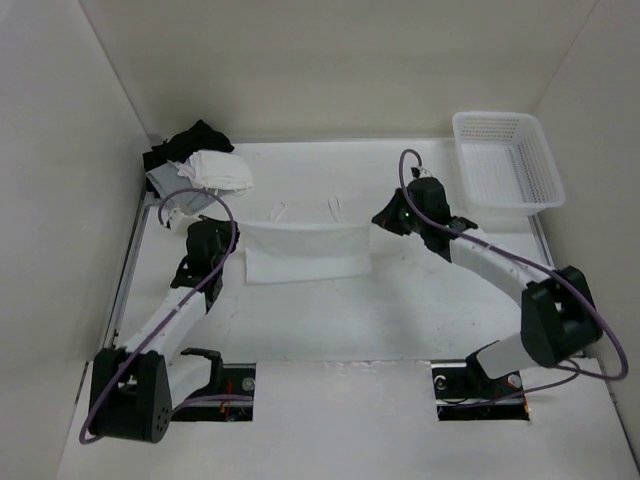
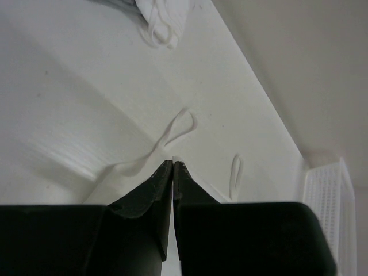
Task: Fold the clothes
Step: Fold the tank top
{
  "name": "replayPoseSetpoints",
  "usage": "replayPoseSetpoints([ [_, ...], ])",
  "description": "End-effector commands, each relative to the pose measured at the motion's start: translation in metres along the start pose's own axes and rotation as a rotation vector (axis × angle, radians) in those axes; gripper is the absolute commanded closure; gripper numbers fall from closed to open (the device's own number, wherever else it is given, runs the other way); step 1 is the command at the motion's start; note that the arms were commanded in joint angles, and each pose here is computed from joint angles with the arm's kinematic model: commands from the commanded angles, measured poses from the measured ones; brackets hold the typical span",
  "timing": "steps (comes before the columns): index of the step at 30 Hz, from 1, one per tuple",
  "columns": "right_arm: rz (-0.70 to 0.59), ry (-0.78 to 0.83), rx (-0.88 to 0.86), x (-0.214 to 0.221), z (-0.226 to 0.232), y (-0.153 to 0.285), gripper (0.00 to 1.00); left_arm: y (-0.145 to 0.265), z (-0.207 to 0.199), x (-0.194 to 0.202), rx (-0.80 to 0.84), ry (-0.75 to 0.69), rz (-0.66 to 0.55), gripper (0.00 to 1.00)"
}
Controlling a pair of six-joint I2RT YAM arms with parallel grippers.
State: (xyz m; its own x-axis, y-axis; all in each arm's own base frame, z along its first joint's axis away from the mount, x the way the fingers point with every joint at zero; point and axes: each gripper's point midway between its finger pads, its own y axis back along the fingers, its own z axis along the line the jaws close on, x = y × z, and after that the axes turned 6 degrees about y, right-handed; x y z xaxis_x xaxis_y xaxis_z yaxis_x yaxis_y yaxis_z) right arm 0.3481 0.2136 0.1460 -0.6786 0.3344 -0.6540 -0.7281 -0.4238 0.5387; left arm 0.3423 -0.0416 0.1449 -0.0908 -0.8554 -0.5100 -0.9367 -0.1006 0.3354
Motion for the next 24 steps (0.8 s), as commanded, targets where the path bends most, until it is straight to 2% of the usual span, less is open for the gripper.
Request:
replayPoseSetpoints([
  [1,-0.062,0.048,-0.08,-0.047,0.025,-0.029,1.0,-0.027,-0.031,-0.032,0.056,0.062,-0.121,0.97],
  [8,-0.015,-0.006,-0.04,-0.08,-0.003,-0.123,0.98,-0.116,-0.019,-0.028,-0.036,0.025,-0.11,0.95],
  [10,-0.025,-0.026,-0.035,-0.085,-0.007,-0.138,0.88,-0.139,-0.016,-0.02,-0.049,0.013,-0.071,0.89],
  [12,-0.043,-0.045,-0.043,-0.088,-0.006,-0.139,0.7,-0.144,-0.019,-0.015,-0.021,0.022,-0.032,0.76],
  [14,-0.077,-0.033,-0.065,-0.093,0.002,-0.124,0.56,-0.129,-0.028,-0.019,0.02,0.021,-0.048,0.65],
  [17,-0.124,-0.018,-0.045,-0.09,0.002,-0.095,0.48,-0.088,-0.041,-0.016,0.077,-0.019,-0.079,0.61],
  [20,-0.114,-0.001,-0.016,-0.055,-0.004,-0.07,0.47,-0.053,-0.03,-0.002,0.077,-0.082,-0.067,0.61],
  [21,-0.096,0.012,-0.005,-0.039,-0.008,-0.063,0.49,-0.042,-0.019,0.005,0.059,-0.104,-0.042,0.61],
  [24,-0.024,0.018,0.024,0.008,-0.025,-0.051,0.69,-0.017,0.021,0.032,-0.023,-0.179,0.057,0.59],
])
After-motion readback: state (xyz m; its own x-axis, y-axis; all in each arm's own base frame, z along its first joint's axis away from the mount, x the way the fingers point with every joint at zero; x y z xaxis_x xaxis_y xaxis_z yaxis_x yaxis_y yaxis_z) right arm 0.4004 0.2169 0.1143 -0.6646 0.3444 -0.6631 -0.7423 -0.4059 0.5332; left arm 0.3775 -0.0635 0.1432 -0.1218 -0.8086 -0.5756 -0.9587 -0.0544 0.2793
